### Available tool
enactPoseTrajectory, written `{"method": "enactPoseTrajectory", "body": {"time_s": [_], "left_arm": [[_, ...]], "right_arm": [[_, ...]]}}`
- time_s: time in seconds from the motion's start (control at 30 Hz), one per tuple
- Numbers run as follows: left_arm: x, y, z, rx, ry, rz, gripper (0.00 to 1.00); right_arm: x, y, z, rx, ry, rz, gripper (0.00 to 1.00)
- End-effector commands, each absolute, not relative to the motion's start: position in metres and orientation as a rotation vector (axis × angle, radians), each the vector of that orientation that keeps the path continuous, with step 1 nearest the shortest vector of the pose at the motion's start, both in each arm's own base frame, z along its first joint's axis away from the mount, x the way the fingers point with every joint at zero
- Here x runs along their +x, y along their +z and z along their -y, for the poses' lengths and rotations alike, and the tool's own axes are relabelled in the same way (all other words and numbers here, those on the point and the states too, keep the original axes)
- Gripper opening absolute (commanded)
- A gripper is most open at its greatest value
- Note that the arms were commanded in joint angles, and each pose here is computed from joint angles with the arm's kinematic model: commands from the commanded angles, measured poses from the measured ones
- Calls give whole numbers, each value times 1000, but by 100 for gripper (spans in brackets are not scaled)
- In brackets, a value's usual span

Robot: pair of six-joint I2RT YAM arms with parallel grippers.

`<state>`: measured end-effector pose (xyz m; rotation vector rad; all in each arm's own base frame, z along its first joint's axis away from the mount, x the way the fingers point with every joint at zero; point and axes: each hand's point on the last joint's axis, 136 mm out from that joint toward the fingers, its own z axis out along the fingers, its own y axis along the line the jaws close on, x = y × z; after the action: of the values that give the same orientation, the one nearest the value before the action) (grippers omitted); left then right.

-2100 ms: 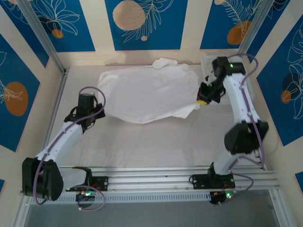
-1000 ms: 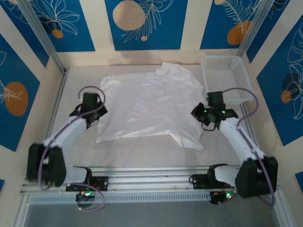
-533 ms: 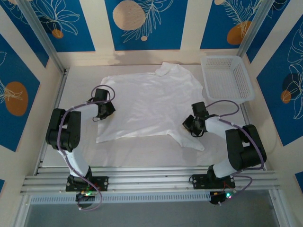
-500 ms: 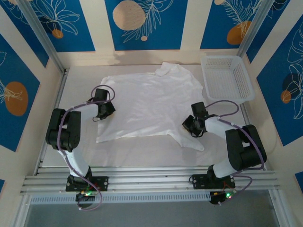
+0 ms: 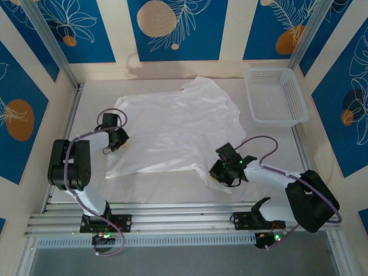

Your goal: Fold the inside-out t-shirt

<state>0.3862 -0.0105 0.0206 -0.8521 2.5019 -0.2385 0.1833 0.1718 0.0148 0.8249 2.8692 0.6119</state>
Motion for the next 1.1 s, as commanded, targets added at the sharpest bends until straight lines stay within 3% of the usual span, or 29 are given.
{"method": "enactPoseTrajectory", "body": {"time_s": [0.0, 0.1, 0.2, 0.33, 0.47, 0.6, 0.73, 0.87, 1.07], "left_arm": [[364, 7, -11, -914, -157, -2543, 0], [377, 20, -18, -899, -186, -2490, 0], [390, 38, -22, -867, -226, -2449, 9], [398, 76, -11, -784, -334, -2376, 22], [394, 115, 32, -624, -552, -2356, 23], [372, 137, 65, -443, -576, -2358, 24], [348, 142, 75, -390, -590, -2331, 26], [333, 132, 72, -391, -567, -2351, 27], [330, 126, 72, -389, -559, -2378, 29]], "right_arm": [[152, 16, -177, 788, 503, -2979, 0], [156, 31, -209, 644, 634, -2992, 0], [172, 58, -213, 549, 669, -2940, 0], [206, 77, -131, 901, 573, -2684, 7], [248, 87, -55, 1052, 589, -2466, 21], [284, 89, -30, 1015, 578, -2505, 30], [312, 72, -12, 1012, 452, -2517, 32], [334, 52, -20, 1030, 503, -2529, 33], [325, 38, -52, 1014, 533, -2621, 23]]}}
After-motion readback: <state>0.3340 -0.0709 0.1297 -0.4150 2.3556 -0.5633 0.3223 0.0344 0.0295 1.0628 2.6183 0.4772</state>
